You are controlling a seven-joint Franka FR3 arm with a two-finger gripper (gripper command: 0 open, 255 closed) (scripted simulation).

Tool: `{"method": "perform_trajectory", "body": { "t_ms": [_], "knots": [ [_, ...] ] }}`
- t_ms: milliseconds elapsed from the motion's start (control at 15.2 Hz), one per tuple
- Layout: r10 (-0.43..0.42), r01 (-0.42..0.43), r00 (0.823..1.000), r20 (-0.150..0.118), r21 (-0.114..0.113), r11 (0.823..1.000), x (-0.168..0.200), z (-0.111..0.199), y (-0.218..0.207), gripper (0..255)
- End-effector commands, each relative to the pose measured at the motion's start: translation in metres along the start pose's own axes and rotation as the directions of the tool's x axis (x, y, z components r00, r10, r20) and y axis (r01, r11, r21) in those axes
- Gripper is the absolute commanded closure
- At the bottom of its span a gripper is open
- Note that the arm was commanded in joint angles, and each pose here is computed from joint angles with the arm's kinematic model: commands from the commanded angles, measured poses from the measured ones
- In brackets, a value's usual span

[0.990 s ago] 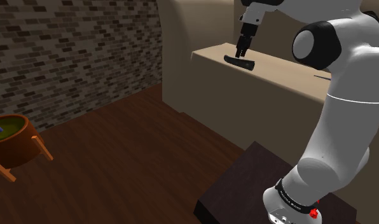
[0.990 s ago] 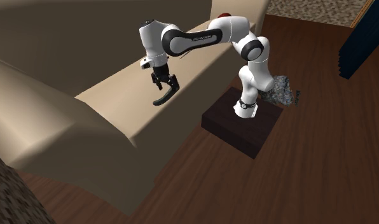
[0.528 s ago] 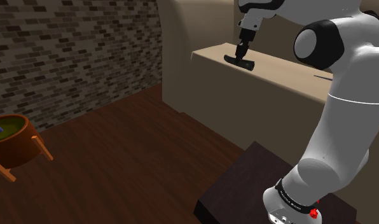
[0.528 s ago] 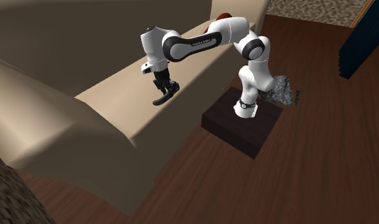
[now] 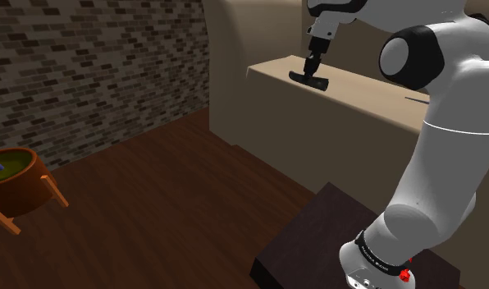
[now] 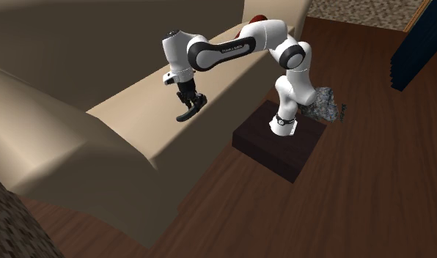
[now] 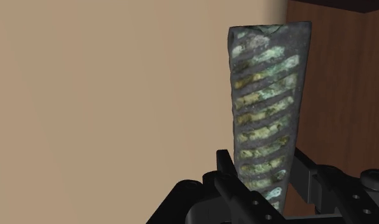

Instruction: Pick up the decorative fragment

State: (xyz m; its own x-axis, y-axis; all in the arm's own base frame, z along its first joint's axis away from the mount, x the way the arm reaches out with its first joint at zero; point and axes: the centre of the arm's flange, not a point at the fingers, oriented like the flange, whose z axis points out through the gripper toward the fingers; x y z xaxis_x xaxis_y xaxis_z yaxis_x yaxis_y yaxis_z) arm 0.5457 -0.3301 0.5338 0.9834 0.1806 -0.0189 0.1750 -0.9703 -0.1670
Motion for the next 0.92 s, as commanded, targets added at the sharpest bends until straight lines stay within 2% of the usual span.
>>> {"method": "perform_trajectory", "body": {
  "t_ms": [0, 858],
  "knots": [
    [0.000, 0.000, 1.000, 0.001, 0.000, 1.000, -0.001, -0.005, -0.001, 255],
    [0.000, 0.000, 1.000, 0.001, 0.000, 1.000, -0.002, -0.073, -0.012, 255]
  ]
}}
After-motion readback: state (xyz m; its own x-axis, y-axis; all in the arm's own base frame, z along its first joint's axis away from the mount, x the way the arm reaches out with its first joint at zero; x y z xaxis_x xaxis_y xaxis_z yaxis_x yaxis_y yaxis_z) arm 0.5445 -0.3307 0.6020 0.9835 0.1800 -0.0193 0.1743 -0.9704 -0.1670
